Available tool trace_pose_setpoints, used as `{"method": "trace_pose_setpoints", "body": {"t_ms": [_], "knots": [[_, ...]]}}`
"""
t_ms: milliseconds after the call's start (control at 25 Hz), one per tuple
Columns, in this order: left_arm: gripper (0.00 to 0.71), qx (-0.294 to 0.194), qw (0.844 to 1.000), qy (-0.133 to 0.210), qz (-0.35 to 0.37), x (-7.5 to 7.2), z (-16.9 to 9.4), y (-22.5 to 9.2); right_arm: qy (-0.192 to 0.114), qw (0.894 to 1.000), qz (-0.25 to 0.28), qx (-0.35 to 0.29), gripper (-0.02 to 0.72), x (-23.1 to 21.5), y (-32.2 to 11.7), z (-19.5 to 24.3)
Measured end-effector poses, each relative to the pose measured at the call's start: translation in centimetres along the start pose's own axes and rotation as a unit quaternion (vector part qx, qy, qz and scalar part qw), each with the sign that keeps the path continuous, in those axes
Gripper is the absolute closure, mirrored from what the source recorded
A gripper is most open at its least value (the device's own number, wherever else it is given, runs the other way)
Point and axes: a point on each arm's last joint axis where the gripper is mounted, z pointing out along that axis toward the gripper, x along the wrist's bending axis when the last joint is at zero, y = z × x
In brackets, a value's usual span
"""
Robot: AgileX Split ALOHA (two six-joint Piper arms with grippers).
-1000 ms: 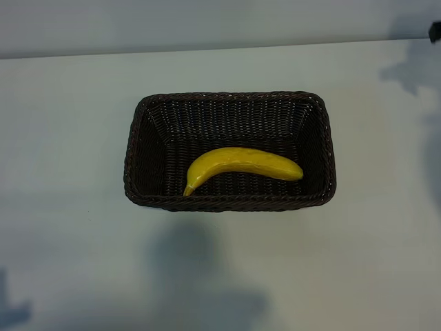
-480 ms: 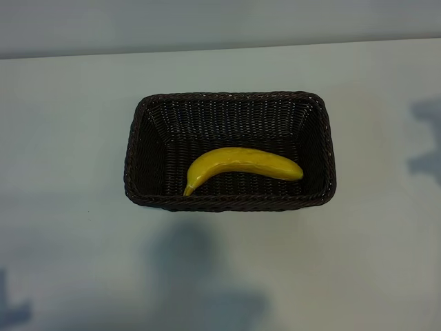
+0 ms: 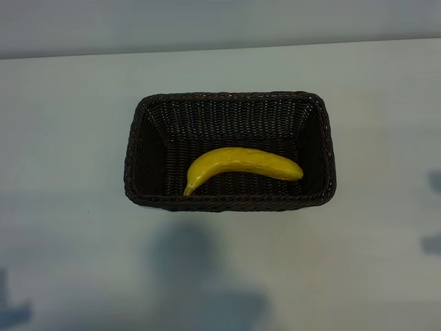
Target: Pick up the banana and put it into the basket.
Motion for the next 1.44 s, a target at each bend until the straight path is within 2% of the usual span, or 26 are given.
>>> {"method": "trace_pose_setpoints", "body": {"t_ms": [280, 560, 720, 1000, 1440], "knots": [[0.113, 0.0, 1.0, 0.0, 0.0, 0.0, 0.0, 0.0, 0.013, 0.997, 0.012, -0.082, 0.279, 0.3, -3.2, 0.6], [0.113, 0.0, 1.0, 0.0, 0.0, 0.0, 0.0, 0.0, 0.018, 0.986, 0.018, -0.167, 0.314, 0.3, -4.8, -1.1], [0.113, 0.0, 1.0, 0.0, 0.0, 0.0, 0.0, 0.0, 0.018, 0.971, 0.022, -0.236, 0.331, 0.2, -6.5, -2.4], [0.113, 0.0, 1.0, 0.0, 0.001, 0.0, 0.0, 0.0, 0.016, 0.935, 0.029, -0.352, 0.341, 0.1, -9.8, -3.9], [0.113, 0.0, 1.0, 0.0, 0.001, 0.0, 0.0, 0.0, 0.015, 0.934, 0.029, -0.356, 0.341, 0.1, -10.0, -3.9]]}}
